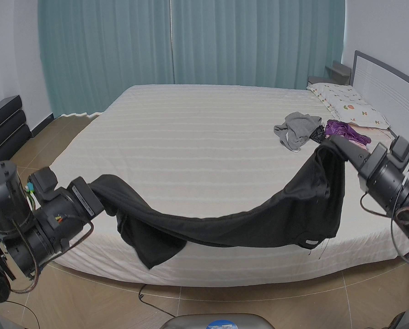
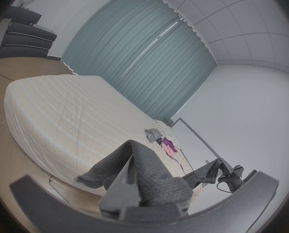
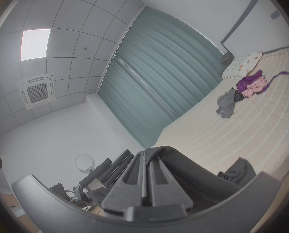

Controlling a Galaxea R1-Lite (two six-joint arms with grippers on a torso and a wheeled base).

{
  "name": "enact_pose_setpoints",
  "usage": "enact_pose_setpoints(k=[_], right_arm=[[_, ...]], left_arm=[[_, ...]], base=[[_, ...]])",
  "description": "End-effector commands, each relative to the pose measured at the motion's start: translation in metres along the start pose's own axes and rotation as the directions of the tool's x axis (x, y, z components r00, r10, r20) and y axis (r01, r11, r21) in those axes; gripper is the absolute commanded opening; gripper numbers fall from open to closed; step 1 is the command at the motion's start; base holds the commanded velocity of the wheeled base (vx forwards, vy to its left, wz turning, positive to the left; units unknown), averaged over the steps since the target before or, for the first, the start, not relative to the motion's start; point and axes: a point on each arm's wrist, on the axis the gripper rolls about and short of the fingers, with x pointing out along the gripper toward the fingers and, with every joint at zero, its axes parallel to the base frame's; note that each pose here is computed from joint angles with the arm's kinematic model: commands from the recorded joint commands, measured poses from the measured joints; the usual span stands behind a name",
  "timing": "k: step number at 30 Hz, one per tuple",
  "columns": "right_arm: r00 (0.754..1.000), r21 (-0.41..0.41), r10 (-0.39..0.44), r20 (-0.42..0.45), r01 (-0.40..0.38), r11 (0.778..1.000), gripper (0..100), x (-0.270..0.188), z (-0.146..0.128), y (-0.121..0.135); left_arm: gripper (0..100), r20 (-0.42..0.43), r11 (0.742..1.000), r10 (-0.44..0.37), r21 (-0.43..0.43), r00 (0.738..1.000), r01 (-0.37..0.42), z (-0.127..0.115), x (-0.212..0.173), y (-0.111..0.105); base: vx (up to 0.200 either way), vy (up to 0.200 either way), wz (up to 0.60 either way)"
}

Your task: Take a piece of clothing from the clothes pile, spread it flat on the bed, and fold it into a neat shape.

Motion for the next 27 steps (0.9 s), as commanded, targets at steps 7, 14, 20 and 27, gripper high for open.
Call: enact_pose_setpoints(k=[7,14,20,27], right_arm=[[0.976,-0.124,-0.062,0.210,0.089,0.988,0,0.050,0.068,-0.005],[0.973,-0.181,-0.101,0.206,0.139,0.974,0,0.097,0.062,-0.027],[0.972,-0.205,-0.099,0.215,0.144,0.968,0,0.135,0.055,-0.041],[0.974,-0.249,-0.142,0.177,0.184,0.951,0,0.170,0.031,-0.070]], left_arm=[[0,0.057,1.000,0.012,-0.004,0.998,-0.012,0.041,0.043,-0.032],[0,0.056,0.996,0.092,-0.011,0.994,-0.092,0.050,0.106,-0.011],[0,0.037,0.990,0.143,-0.017,0.989,-0.143,0.050,0.144,0.012],[0,-0.005,0.985,0.174,0.011,0.985,-0.174,0.037,0.182,0.031]], base=[[0.057,0.000,0.00],[0.200,0.000,0.00],[0.200,0.000,0.00],[0.200,0.000,0.00]])
